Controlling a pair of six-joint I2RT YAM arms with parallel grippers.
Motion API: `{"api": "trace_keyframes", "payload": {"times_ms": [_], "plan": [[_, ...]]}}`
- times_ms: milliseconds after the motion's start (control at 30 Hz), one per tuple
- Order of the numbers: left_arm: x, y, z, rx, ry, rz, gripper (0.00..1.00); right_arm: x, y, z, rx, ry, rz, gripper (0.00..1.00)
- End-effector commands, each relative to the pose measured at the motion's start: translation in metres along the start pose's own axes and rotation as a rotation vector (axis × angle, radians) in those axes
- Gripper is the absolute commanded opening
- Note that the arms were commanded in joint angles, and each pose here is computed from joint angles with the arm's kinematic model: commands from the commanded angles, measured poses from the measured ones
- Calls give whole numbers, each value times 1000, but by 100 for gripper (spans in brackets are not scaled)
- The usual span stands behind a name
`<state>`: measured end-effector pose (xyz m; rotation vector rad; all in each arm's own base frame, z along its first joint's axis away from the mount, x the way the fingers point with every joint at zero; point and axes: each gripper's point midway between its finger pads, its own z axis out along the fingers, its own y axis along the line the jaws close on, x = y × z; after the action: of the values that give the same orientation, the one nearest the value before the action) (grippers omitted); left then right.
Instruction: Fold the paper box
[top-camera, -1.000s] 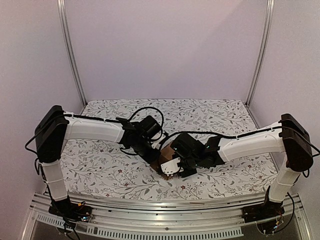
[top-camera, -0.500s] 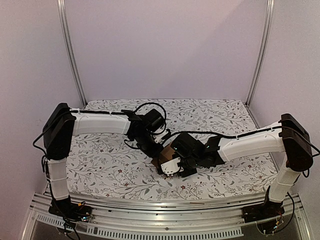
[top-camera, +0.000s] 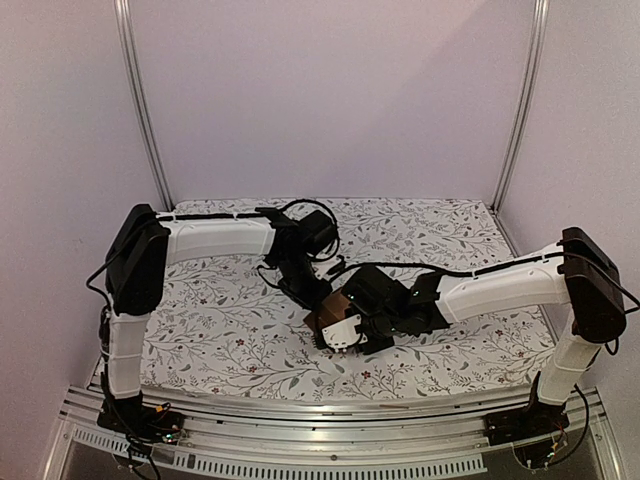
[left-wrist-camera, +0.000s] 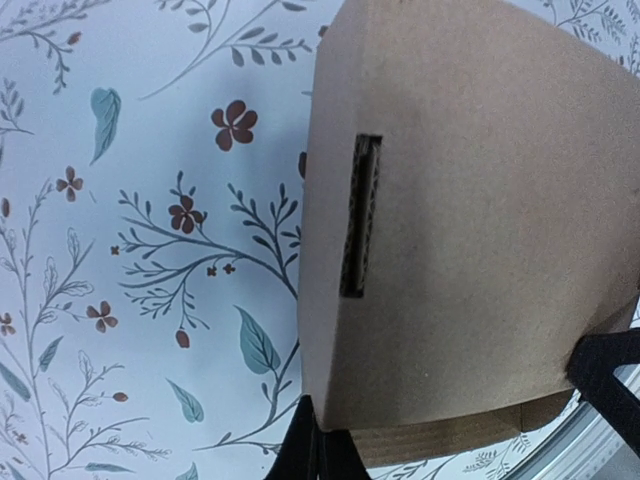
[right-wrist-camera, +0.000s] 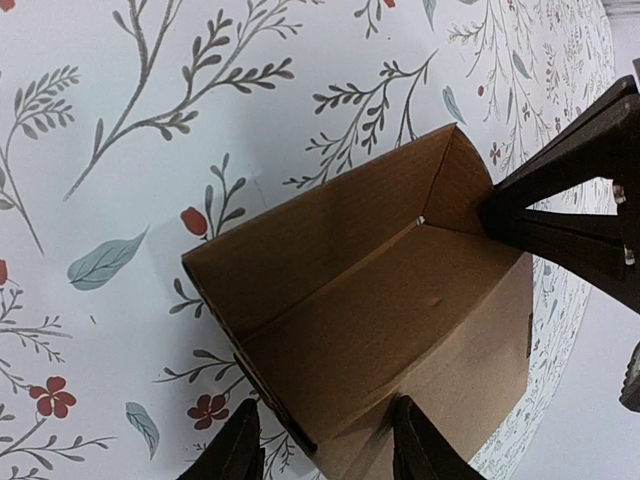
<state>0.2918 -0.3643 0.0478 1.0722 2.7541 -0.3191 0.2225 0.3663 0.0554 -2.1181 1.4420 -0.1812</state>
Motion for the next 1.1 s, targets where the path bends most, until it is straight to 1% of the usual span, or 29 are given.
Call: {"api": "trace_keyframes", "payload": {"times_ms": [0, 400, 600, 667, 833, 967, 1067], "plan": [[-1, -4, 7, 50, 40, -37, 0, 32, 81, 17, -280, 87, -57, 42], [-14, -10, 5, 75, 33, -33, 0, 30, 81, 17, -280, 85, -62, 42], [-9, -3, -4, 38, 12, -21, 1, 32, 79, 18, -270, 97, -58, 42], [-5, 0, -8, 19, -4, -17, 6, 32, 78, 18, -266, 98, -57, 42], [0, 6, -18, -14, -80, -1, 24, 31, 78, 19, -267, 100, -52, 42], [1, 4, -31, -13, -136, 11, 28, 32, 79, 20, -268, 103, -51, 42], [1, 1, -45, -10, -218, 14, 31, 32, 78, 20, -266, 104, -51, 42]]}}
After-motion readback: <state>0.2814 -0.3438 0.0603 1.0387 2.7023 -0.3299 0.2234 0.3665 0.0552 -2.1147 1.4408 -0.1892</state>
